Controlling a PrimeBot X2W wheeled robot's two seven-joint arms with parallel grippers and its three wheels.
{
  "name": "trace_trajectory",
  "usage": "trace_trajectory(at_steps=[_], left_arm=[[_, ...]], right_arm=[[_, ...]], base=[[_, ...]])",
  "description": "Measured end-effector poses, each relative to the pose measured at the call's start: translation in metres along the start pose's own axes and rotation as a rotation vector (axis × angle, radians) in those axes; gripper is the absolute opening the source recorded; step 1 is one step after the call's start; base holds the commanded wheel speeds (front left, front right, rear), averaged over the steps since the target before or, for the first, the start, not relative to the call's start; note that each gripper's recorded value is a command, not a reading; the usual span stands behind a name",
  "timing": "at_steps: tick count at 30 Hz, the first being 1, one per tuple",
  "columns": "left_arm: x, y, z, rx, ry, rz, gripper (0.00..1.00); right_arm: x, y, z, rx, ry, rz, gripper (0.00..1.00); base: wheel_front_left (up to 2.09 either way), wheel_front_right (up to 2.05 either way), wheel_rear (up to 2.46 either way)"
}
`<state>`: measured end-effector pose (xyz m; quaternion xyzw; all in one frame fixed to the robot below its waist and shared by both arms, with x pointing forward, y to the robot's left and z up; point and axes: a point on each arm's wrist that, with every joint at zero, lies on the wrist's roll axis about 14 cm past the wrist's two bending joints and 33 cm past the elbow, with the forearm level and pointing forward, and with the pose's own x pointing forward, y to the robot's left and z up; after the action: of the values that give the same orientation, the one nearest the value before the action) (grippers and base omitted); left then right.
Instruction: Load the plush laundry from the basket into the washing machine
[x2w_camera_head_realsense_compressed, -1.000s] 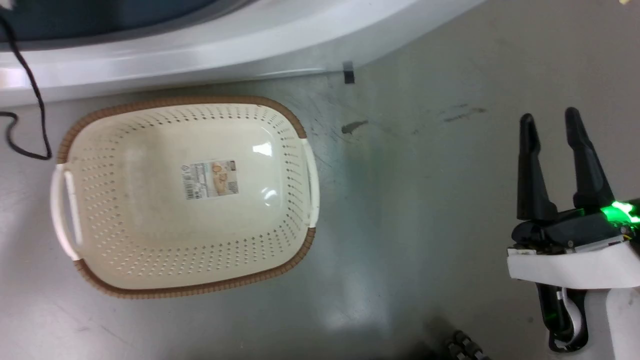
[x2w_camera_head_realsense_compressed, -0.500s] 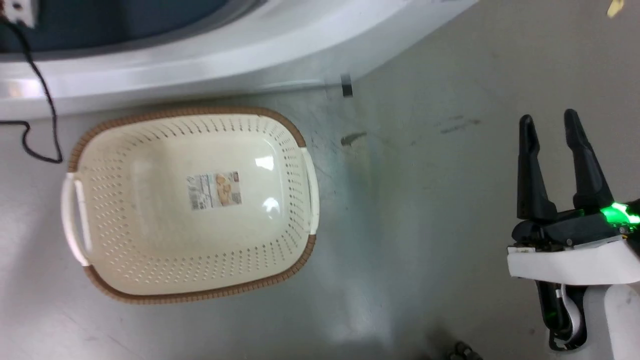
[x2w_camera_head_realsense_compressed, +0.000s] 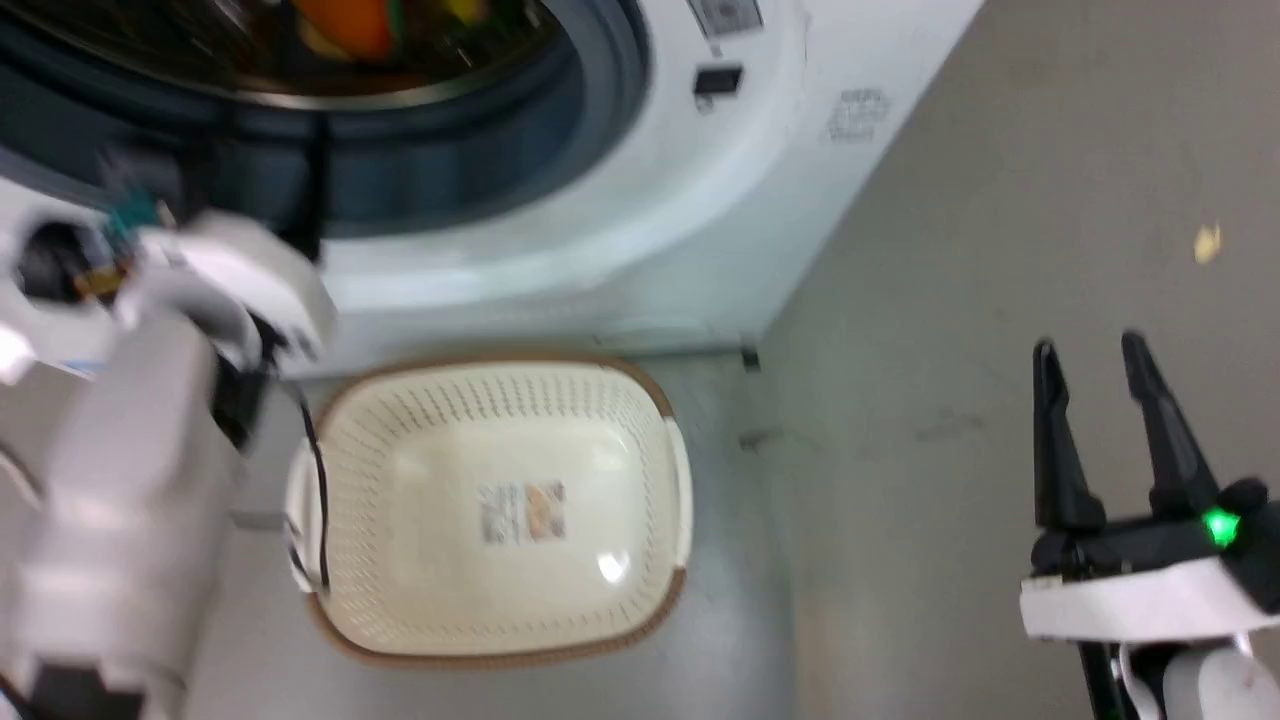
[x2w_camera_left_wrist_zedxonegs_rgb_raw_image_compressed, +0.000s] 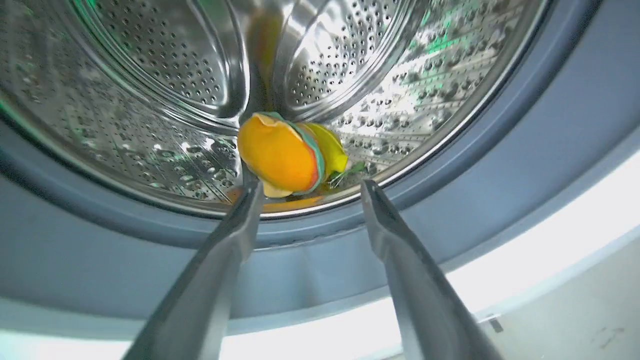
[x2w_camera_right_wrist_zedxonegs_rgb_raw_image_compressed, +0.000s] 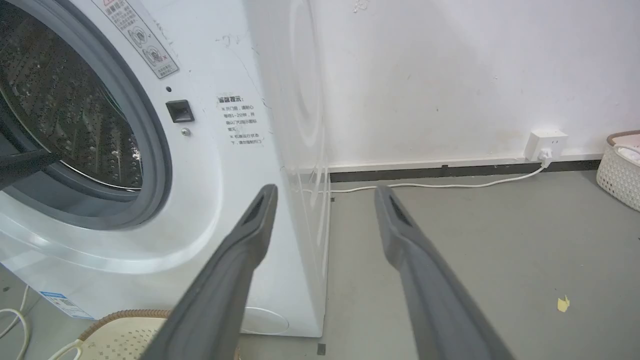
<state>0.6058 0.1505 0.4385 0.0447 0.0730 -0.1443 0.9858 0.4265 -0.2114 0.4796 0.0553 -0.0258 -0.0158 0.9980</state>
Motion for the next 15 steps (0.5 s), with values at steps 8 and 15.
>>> trace_trajectory(at_steps=[8, 15], left_arm=[[-0.098, -0.010, 0.039, -0.113, -0.161, 0.081, 1.00], [-0.178, -0.011, 0.041, -0.171, -0.219, 0.209, 1.00]], right_arm=[[-0.023, 0.024, 0.032, 0.016, -0.069, 0.065, 1.00], [-0.035, 0.043, 0.051, 0.026, -0.119, 0.122, 1.00]], base=[[0.00, 0.00, 0.00], [0.00, 0.00, 0.00]])
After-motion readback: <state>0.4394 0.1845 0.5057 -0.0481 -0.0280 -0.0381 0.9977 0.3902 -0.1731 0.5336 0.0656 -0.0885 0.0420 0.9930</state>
